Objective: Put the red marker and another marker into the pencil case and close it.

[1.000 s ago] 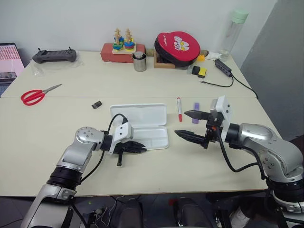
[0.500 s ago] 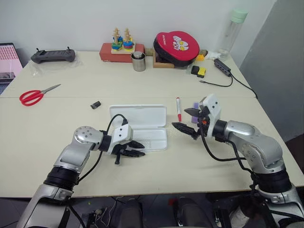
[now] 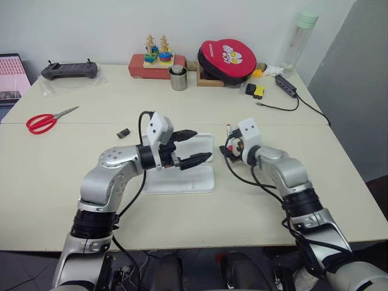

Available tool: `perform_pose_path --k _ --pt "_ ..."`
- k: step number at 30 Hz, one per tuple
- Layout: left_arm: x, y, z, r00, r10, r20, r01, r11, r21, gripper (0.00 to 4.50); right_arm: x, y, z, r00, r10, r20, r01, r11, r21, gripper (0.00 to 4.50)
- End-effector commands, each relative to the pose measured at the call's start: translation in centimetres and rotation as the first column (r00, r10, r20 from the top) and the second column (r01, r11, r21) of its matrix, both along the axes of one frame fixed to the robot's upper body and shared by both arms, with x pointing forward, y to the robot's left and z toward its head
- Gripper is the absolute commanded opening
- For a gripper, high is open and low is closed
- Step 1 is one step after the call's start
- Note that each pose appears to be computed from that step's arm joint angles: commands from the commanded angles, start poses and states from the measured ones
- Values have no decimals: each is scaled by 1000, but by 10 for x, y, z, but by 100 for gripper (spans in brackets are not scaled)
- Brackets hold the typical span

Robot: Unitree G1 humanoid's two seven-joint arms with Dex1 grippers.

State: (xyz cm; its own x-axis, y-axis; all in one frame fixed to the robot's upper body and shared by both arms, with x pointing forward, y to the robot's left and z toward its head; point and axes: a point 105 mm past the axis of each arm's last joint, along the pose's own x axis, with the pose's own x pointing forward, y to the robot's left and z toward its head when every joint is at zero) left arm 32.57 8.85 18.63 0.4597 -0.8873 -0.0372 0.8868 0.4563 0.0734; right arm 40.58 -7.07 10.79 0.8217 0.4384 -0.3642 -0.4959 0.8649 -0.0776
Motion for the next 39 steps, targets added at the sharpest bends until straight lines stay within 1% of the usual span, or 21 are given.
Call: perform_pose_path --k 1,4,5,6,7,9,16,17,19,20,22,23,25,27,28,29,30,32,34,36,39 --pt "7 -10 18 995 58 82 -58 998 7 448 11 -3 -2 998 -55 8 55 998 -40 450" --pt "16 -15 20 989 103 103 -106 994 16 450 16 -4 -12 996 -84 -16 83 995 -52 396" --pt "20 -15 22 986 125 113 -127 992 16 450 17 -5 -14 995 -99 -19 98 994 -53 367" --pt "23 -14 24 983 140 116 -142 990 5 450 18 -6 -15 993 -112 -19 111 992 -51 359" --pt "25 -14 27 982 153 116 -152 988 -10 450 19 -7 -15 992 -122 -21 121 991 -47 322" --pt "28 -13 31 978 169 125 -168 986 -22 450 21 -10 -14 989 -150 -16 149 988 -37 269" --pt "37 -13 39 963 211 169 -207 978 -41 450 27 -18 -11 977 -214 5 214 977 -18 104" --pt "37 -13 40 962 213 169 -208 977 -47 450 27 -17 -9 977 -213 11 213 977 -10 74" --pt "37 -12 42 961 215 174 -209 976 -53 450 29 -18 -2 975 -218 34 217 976 17 29" --pt "36 -11 42 962 205 178 -200 979 -48 450 30 -17 6 974 -218 57 216 975 49 29" --pt "25 -11 42 968 147 204 -145 989 -27 450 32 -15 28 971 -202 124 188 975 116 29" --pt "19 -9 43 970 124 210 -122 992 -21 450 33 -12 45 965 -183 189 157 977 146 29" --pt "9 1 47 971 104 213 -101 995 -26 450 27 -4 82 937 -98 335 43 985 167 29" --pt "0 17 46 970 94 224 -99 995 10 450 15 5 116 900 -17 436 -89 972 220 29" --pt "-4 29 43 971 100 217 -109 994 30 450 4 12 133 870 60 489 -192 956 224 29" --pt "-9 40 40 974 98 204 -110 993 47 450 -8 19 143 844 142 517 -281 938 201 29" --pt "-12 50 37 975 101 195 -116 991 63 450 -18 26 144 825 226 518 -357 919 169 29" --pt "-17 67 29 976 120 179 -139 985 102 450 -39 37 143 765 384 518 -481 875 62 29" --pt "-22 82 20 979 138 152 -158 979 132 450 -53 45 138 738 482 473 -563 825 38 29" --pt "-26 99 8 979 163 123 -183 966 180 450 -66 55 120 703 598 386 -636 771 -36 29" --pt "-33 116 -5 978 187 93 -204 955 217 450 -77 66 89 663 700 265 -706 702 -91 29"
